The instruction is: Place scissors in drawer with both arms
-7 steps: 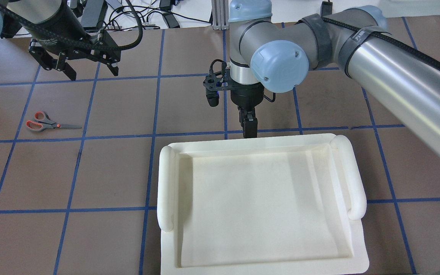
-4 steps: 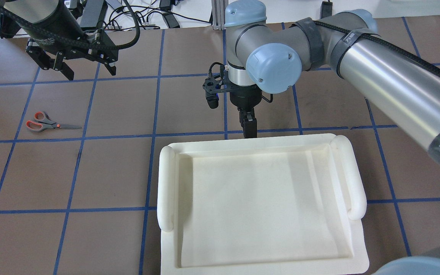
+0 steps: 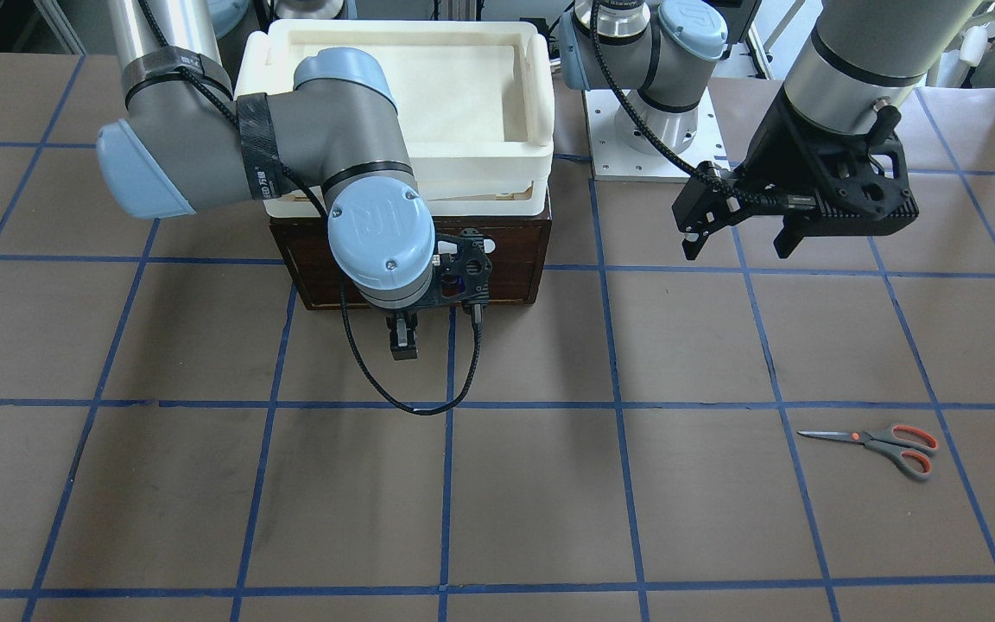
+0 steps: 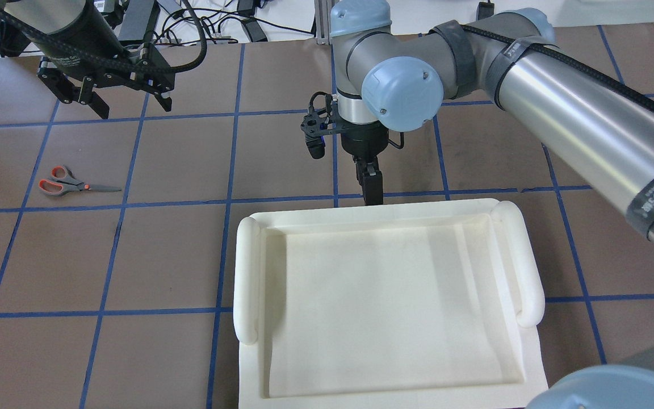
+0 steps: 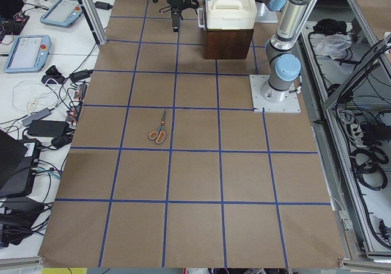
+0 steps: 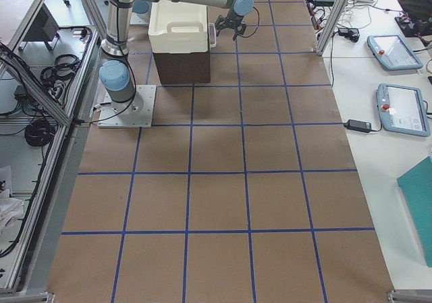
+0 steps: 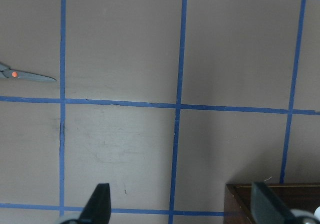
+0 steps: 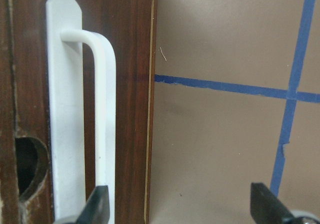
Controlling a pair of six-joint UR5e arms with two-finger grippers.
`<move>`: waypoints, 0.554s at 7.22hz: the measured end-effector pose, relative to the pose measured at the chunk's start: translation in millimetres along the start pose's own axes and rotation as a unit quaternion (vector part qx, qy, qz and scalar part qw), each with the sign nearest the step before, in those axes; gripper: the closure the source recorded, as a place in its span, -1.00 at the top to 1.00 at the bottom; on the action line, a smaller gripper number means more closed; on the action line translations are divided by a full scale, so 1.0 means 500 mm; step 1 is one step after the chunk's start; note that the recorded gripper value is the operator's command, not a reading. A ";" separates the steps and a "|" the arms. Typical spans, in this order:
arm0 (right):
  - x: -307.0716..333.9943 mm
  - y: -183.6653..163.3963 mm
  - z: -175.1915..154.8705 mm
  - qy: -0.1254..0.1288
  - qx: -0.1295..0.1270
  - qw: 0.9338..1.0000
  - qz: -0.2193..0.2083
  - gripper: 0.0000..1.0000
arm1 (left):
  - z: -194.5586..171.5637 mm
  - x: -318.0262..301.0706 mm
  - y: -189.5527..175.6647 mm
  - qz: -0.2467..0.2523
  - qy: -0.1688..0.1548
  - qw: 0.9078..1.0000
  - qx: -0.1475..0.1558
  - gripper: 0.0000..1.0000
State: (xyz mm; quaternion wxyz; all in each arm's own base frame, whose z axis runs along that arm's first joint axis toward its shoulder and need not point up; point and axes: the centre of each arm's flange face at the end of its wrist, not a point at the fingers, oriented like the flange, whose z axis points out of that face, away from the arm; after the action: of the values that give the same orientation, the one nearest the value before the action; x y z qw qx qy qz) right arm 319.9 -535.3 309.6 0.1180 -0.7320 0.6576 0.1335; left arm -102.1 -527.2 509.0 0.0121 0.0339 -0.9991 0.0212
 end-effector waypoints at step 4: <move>-0.013 -0.003 0.012 -0.024 0.001 1.000 0.007 1.00 | 0.012 -0.034 -0.015 0.017 -0.002 1.000 -0.005 1.00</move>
State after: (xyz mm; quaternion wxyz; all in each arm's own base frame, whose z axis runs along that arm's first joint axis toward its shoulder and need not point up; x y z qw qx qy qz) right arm 320.6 -526.9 306.4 0.1336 -0.7236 0.6601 0.1510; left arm -84.8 -533.8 503.1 0.0102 0.0167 -0.9997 0.0164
